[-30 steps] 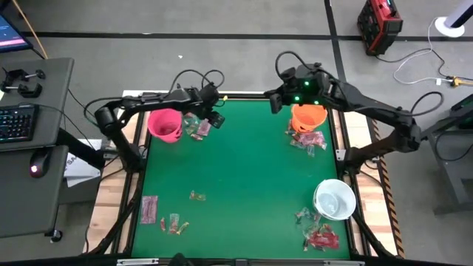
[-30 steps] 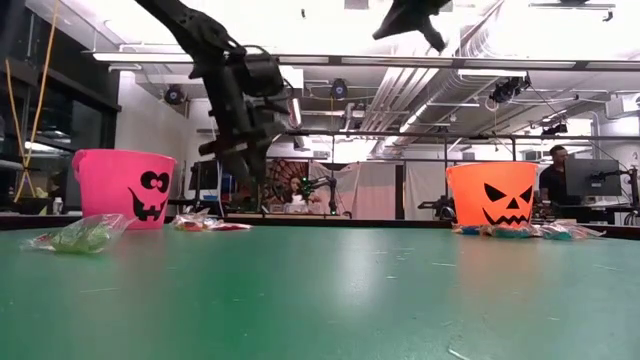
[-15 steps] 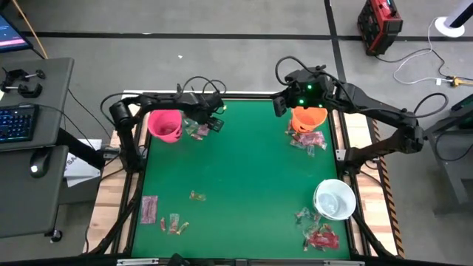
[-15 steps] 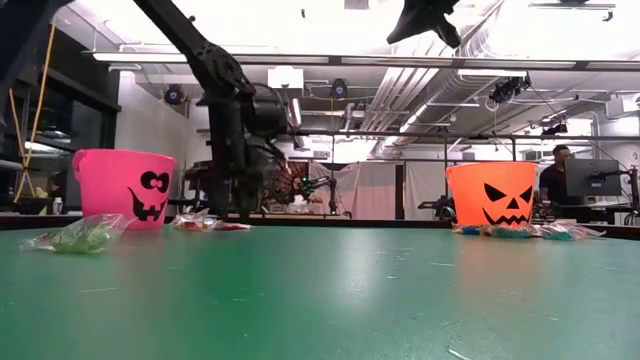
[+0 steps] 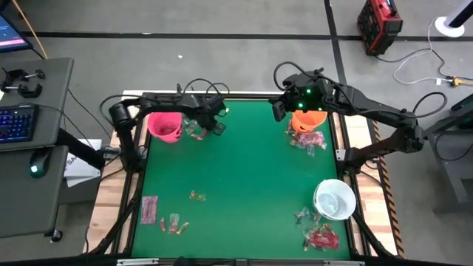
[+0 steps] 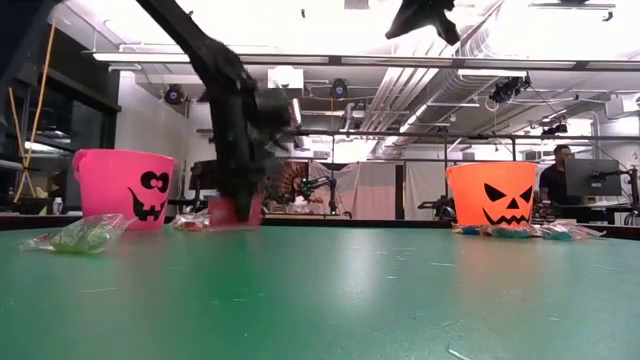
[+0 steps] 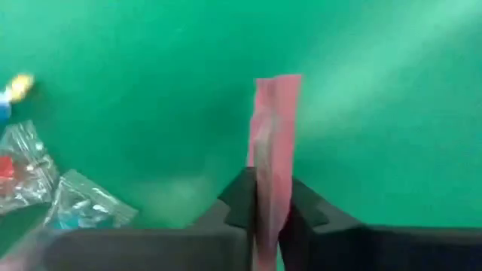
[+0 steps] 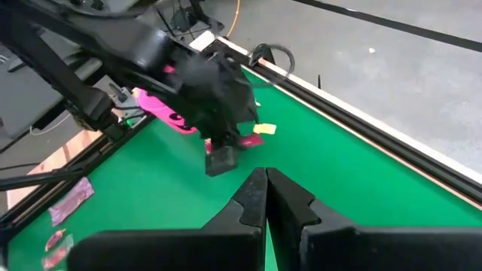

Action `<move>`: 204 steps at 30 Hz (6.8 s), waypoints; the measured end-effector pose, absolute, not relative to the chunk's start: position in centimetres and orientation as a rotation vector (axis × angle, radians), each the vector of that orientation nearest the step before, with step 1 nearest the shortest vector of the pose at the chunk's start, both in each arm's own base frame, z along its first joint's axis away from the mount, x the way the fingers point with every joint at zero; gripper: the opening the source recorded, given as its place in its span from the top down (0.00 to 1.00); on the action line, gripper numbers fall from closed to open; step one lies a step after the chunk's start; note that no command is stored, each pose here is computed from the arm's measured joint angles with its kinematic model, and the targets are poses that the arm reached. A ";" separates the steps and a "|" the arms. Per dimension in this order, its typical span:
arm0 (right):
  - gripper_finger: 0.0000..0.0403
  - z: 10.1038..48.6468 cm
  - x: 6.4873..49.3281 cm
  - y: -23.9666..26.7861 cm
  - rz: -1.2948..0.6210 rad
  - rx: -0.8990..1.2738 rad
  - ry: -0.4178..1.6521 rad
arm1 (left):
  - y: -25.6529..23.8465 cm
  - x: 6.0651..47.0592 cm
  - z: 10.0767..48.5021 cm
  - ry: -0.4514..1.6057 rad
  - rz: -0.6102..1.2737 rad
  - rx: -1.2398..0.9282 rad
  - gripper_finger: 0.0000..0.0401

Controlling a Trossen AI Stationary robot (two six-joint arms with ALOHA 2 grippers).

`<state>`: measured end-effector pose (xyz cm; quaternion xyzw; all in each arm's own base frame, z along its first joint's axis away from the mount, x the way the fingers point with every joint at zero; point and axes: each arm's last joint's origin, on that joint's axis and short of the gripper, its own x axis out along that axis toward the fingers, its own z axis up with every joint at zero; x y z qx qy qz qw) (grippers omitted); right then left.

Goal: Sort candy by brand, put in halloween buckets
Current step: Put the red candy into the pink bucket

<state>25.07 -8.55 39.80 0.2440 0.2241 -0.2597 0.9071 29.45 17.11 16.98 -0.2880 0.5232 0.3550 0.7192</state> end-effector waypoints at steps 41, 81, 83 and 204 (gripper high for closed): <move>1.00 39.2 25.0 -7.2 -0.252 0.593 0.593 | 9.0 15.8 31.2 0.753 0.875 -0.681 0.52; 0.46 19.8 19.8 27.3 -0.073 0.568 2.033 | 8.8 16.6 33.8 0.477 0.754 -0.555 0.52; 0.46 19.2 19.7 27.2 -0.124 0.530 2.042 | 8.8 16.6 33.8 0.477 0.754 -0.556 0.52; 1.00 30.8 37.8 1.5 -0.048 0.011 0.645 | 6.8 16.6 38.9 0.121 0.083 -0.652 0.52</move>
